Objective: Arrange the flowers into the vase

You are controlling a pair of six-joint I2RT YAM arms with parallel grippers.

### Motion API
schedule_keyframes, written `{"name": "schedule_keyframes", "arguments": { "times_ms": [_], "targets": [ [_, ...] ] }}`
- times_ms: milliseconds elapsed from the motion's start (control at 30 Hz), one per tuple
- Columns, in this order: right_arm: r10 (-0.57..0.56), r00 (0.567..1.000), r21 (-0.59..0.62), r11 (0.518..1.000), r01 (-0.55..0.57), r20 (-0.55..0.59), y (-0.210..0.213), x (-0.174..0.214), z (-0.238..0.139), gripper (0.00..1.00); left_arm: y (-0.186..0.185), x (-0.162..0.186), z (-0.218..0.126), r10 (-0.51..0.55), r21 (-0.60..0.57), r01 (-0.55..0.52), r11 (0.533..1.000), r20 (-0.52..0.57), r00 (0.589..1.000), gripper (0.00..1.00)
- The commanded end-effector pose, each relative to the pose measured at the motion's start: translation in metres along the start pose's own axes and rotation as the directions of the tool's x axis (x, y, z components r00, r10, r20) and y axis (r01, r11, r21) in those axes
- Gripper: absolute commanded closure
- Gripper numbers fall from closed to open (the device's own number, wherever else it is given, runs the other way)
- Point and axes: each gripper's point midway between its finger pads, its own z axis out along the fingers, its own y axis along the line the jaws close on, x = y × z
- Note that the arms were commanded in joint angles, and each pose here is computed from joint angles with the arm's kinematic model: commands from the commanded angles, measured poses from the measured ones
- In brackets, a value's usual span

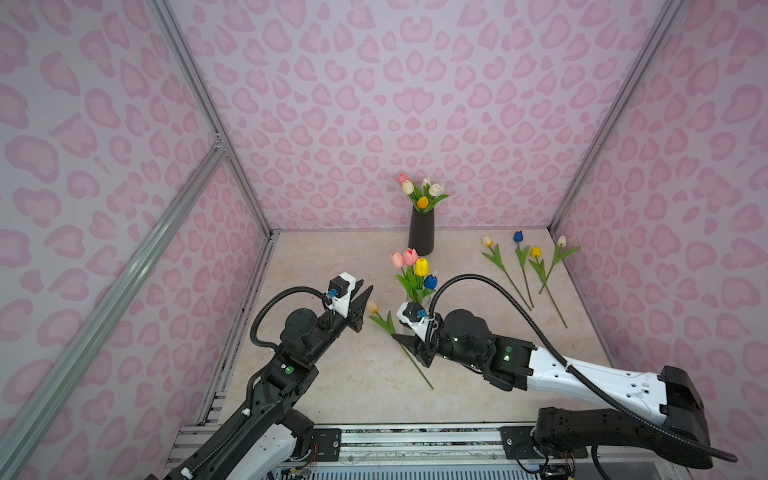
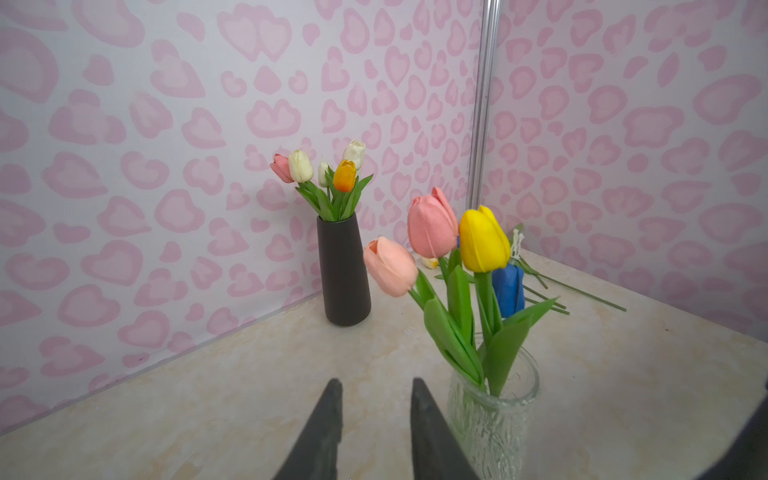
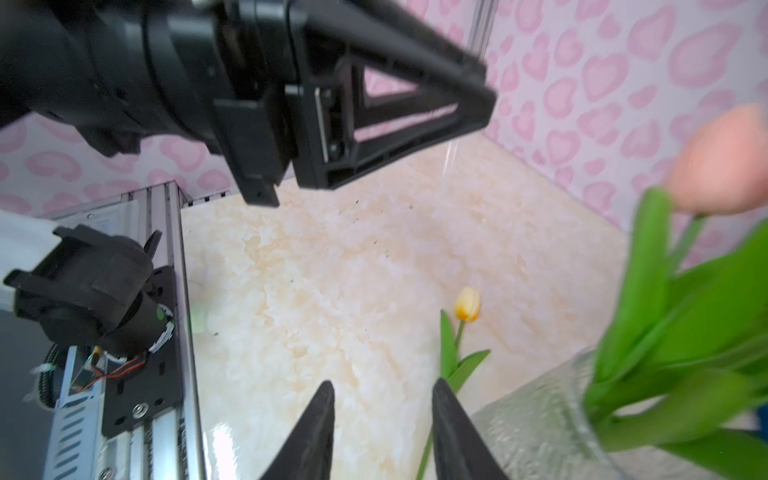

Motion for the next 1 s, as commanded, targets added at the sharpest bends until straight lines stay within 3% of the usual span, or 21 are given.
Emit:
{"name": "schedule_keyframes", "arguments": {
  "times_ms": [0, 100, 300, 767, 867, 967],
  "targets": [
    [0.071, 0.971, 0.120, 0.992, -0.044, -0.226, -0.009, 0.057, 0.016, 0.60, 0.016, 0.015, -0.012, -0.036, -0.104, 0.037, 0.994, 0.009, 0.999, 0.65],
    [0.106, 0.937, 0.190, 0.981, -0.044, -0.332, -0.016, 0.080, 0.038, 0.57, 0.022, 0.029, -0.027, -0.072, -0.145, 0.074, 0.987, 0.022, 0.997, 0.53],
    [0.143, 0.841, 0.207, 0.978, -0.038, -0.522, -0.021, 0.134, 0.078, 0.55, 0.031, 0.029, -0.045, -0.054, -0.205, 0.066, 0.976, 0.064, 0.996, 0.44],
    [0.249, 0.773, 0.320, 0.945, -0.064, -0.583, -0.040, 0.188, 0.097, 0.54, 0.028, 0.033, -0.042, -0.048, -0.190, 0.056, 0.980, 0.045, 0.998, 0.44],
    [0.268, 0.762, 0.295, 0.950, -0.106, -0.589, -0.034, 0.192, 0.101, 0.59, 0.029, 0.033, -0.042, -0.048, -0.194, 0.056, 0.979, 0.046, 0.998, 0.44],
    [0.297, 0.738, 0.264, 0.950, -0.166, -0.606, -0.030, 0.199, 0.102, 0.73, 0.029, 0.032, -0.043, -0.047, -0.195, 0.056, 0.979, 0.050, 0.998, 0.44]
  ]
}}
